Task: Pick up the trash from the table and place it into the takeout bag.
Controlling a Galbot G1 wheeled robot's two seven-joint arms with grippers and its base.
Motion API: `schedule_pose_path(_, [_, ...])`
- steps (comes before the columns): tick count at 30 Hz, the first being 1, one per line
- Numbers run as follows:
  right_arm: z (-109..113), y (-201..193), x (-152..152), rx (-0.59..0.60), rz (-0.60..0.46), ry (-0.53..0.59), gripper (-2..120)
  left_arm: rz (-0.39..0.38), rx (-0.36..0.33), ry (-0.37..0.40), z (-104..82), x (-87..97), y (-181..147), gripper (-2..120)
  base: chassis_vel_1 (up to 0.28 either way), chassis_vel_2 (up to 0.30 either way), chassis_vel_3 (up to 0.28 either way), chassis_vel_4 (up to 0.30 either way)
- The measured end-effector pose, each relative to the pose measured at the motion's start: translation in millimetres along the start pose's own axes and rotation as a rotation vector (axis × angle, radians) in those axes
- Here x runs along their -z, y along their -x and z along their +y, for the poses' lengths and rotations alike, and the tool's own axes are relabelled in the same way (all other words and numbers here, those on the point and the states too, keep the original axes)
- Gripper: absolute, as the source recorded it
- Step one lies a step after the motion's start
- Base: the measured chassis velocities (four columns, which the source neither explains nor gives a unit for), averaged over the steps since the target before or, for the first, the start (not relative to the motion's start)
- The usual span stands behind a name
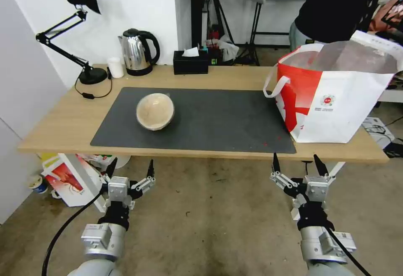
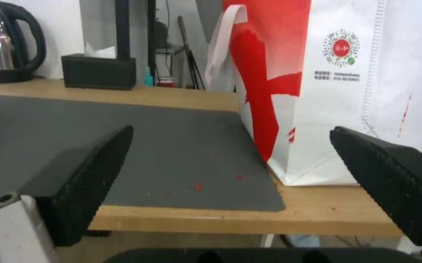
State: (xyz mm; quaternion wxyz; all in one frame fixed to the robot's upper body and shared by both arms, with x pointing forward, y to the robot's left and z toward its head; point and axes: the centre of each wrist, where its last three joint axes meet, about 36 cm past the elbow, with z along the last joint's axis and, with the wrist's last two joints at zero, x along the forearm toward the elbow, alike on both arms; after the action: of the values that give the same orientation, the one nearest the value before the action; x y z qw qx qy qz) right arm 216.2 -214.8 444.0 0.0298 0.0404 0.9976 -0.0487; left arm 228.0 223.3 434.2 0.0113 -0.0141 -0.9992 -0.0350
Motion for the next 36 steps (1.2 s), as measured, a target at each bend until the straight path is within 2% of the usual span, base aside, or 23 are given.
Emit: schedule_pose_path(36, [-5,1,-11,-0.007,0.030,-0.059,100,0.000,0.000,0.000,0.0,0.0,0,100,0.000,0.000,0.000,0.000])
